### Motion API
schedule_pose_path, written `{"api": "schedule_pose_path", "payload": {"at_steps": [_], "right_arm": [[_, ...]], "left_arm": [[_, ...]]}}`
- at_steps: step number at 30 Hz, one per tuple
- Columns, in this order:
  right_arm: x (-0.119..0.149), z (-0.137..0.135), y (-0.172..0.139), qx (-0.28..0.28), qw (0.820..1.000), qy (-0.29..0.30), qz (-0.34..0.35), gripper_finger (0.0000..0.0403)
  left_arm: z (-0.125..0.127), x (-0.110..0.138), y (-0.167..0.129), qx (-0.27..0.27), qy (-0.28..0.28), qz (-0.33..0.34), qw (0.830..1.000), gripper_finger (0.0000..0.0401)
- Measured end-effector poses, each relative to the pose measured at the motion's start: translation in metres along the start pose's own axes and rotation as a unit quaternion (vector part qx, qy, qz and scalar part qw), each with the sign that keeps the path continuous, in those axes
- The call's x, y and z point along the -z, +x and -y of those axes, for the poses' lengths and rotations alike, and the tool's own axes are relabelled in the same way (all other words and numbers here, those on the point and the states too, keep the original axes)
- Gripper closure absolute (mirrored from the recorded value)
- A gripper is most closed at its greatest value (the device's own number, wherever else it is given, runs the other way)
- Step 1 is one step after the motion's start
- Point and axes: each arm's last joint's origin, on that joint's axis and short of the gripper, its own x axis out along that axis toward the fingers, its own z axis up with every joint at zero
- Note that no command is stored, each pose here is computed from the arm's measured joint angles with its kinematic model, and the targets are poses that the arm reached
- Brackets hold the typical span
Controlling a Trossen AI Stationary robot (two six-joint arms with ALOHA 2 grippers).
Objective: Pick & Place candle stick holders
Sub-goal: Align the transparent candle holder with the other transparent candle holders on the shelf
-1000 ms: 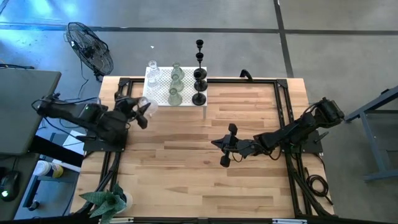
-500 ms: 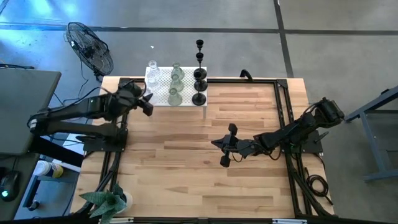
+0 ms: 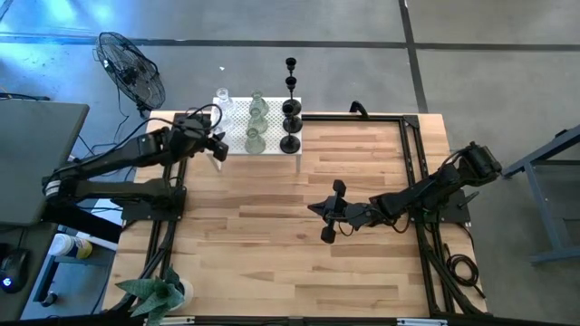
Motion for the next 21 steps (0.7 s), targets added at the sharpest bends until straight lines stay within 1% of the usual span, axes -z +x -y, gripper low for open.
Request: {"api": "schedule_pose_path", "payload": {"at_steps": [12, 17, 21], "right_arm": [[0.0, 0.0, 0.0, 0.0, 1.0, 0.0, 0.0, 0.0401], [0.0, 0.0, 0.0, 0.0, 1.0, 0.0, 0.0, 0.0401], [0.0, -0.0001, 0.0, -0.002, 1.0, 0.0, 0.0, 0.0402]], "left_arm": [[0.0004, 0.0003, 0.0032, -0.002, 0.001, -0.006, 1.0, 0.0243], [0.0008, 0.0006, 0.0049, -0.014, 0.011, -0.006, 1.0, 0.0243], [0.0019, 0.0002, 0.0056, -0.008, 0.01, -0.006, 1.0, 0.0243]]}}
